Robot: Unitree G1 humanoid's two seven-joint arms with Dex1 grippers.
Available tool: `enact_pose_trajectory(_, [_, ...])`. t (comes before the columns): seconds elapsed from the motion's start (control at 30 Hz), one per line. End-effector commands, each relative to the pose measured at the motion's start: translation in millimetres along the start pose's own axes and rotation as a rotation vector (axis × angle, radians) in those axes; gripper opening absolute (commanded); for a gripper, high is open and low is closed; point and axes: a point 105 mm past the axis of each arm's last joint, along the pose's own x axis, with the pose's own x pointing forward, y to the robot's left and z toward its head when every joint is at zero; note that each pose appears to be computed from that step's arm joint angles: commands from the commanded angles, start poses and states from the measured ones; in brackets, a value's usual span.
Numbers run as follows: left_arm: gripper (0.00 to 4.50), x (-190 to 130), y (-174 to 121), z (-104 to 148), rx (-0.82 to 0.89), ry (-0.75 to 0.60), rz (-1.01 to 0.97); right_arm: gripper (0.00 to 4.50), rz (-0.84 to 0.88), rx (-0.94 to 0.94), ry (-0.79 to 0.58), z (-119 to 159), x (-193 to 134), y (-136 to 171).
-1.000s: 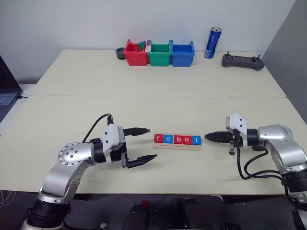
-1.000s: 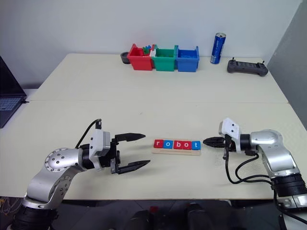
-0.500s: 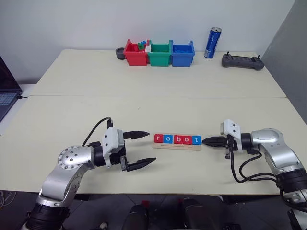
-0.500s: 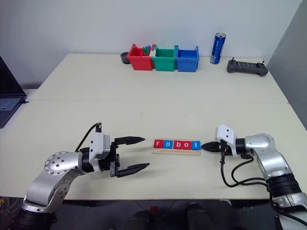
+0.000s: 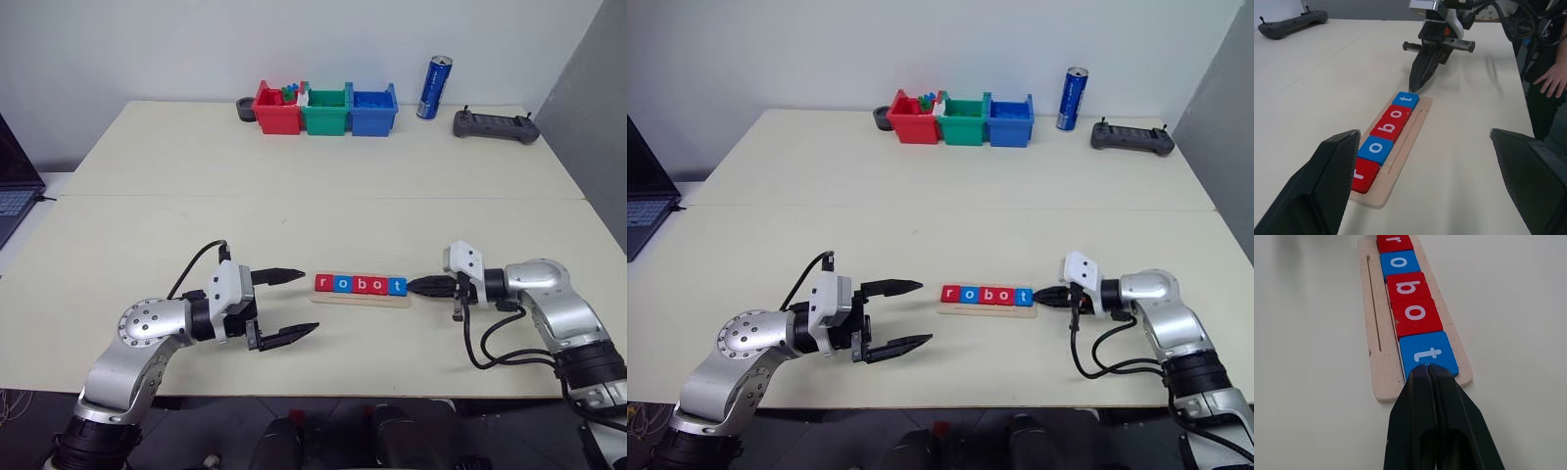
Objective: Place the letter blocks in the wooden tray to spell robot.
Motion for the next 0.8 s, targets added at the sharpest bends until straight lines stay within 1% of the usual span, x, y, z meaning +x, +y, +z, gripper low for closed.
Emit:
enact_pose_trajectory(0.03, [4.50, -2.6, 1.5, 9.9, 0.037, -0.020, 0.008, 0.04, -0.005, -0.036, -0.017, 9.8, 0.6, -2.6])
enact_pose_trajectory(0.27, [4.50, -2.9, 1.7, 9.5, 0.036, -0.018, 0.014, 0.04, -0.012, -0.030, -0.018, 9.3, -0.6, -3.9])
enact_pose_trajectory(0.4, [4.50, -2.9, 2.2, 9.3, 0.036, -0.018, 0.017, 0.04, -0.018, -0.031, -0.010, 9.2, -6.6, -6.4])
enact_pose_trajectory(0.8, [4.50, -2.0, 2.0, 8.9, 0.034, -0.020, 0.017, 0.04, -0.026, -0.023, 0.023, 0.4, -13.9, -6.9])
